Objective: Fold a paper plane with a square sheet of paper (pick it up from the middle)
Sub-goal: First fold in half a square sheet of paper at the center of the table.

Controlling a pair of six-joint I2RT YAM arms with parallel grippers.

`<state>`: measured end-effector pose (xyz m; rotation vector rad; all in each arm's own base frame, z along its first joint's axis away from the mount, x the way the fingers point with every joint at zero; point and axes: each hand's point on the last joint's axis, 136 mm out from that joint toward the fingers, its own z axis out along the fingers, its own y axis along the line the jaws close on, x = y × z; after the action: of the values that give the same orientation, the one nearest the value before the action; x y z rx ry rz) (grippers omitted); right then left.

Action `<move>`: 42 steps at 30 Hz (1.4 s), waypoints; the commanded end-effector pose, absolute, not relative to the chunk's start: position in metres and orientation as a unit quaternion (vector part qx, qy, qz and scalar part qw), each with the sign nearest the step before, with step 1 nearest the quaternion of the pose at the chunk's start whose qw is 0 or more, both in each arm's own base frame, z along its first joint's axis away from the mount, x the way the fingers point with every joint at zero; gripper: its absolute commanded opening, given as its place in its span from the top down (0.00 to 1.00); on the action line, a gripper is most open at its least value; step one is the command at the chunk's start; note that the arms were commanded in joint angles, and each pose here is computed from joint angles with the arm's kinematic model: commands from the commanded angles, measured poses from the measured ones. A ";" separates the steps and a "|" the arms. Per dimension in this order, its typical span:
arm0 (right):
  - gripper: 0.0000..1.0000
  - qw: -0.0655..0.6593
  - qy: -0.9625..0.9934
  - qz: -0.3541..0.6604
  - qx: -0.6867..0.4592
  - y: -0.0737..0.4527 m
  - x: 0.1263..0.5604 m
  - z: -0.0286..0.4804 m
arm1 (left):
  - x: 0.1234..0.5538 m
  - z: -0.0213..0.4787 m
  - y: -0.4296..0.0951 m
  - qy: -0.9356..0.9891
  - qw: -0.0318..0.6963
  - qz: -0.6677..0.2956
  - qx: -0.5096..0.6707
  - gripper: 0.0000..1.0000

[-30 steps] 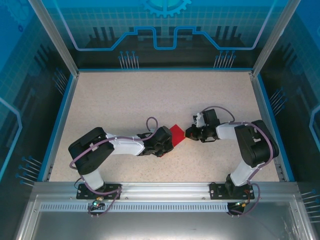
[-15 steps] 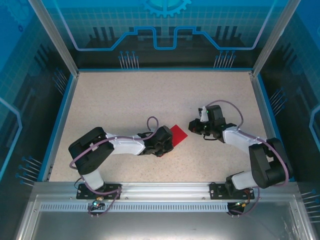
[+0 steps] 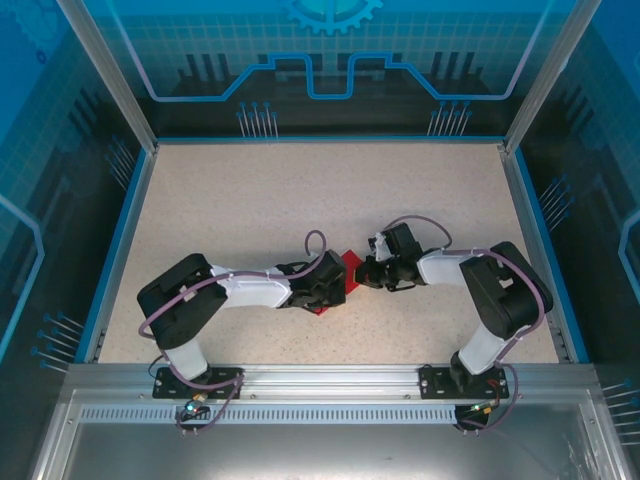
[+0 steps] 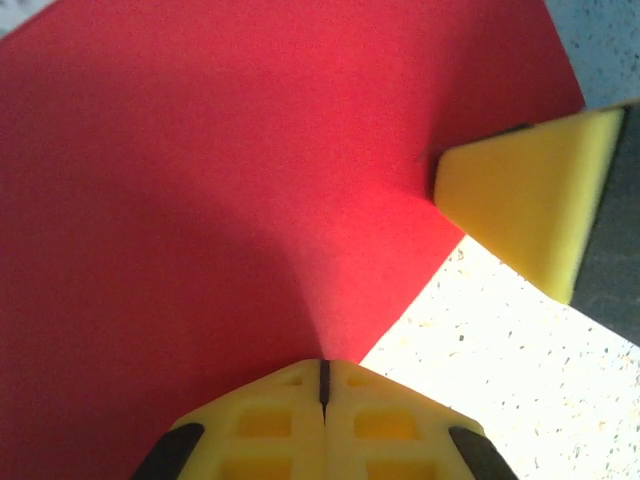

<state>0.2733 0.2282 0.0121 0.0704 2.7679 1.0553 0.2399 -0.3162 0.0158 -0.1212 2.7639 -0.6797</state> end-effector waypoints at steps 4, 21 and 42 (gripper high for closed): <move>1.00 0.066 0.942 0.321 0.074 0.210 0.253 -0.006 | 0.231 0.028 -0.320 0.959 0.140 -0.248 -0.010 1.00; 1.00 0.116 0.924 0.348 0.110 0.220 0.255 0.045 | 0.239 0.029 -0.343 0.897 0.169 -0.352 -0.205 1.00; 1.00 0.064 0.943 0.299 0.128 0.208 0.236 -0.024 | 0.226 0.000 -0.305 0.898 0.176 -0.308 -0.259 1.00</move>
<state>0.2552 0.2286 0.0095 0.3099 2.7451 1.0498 0.2342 -0.3267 0.0151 -0.6855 2.5250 -0.9809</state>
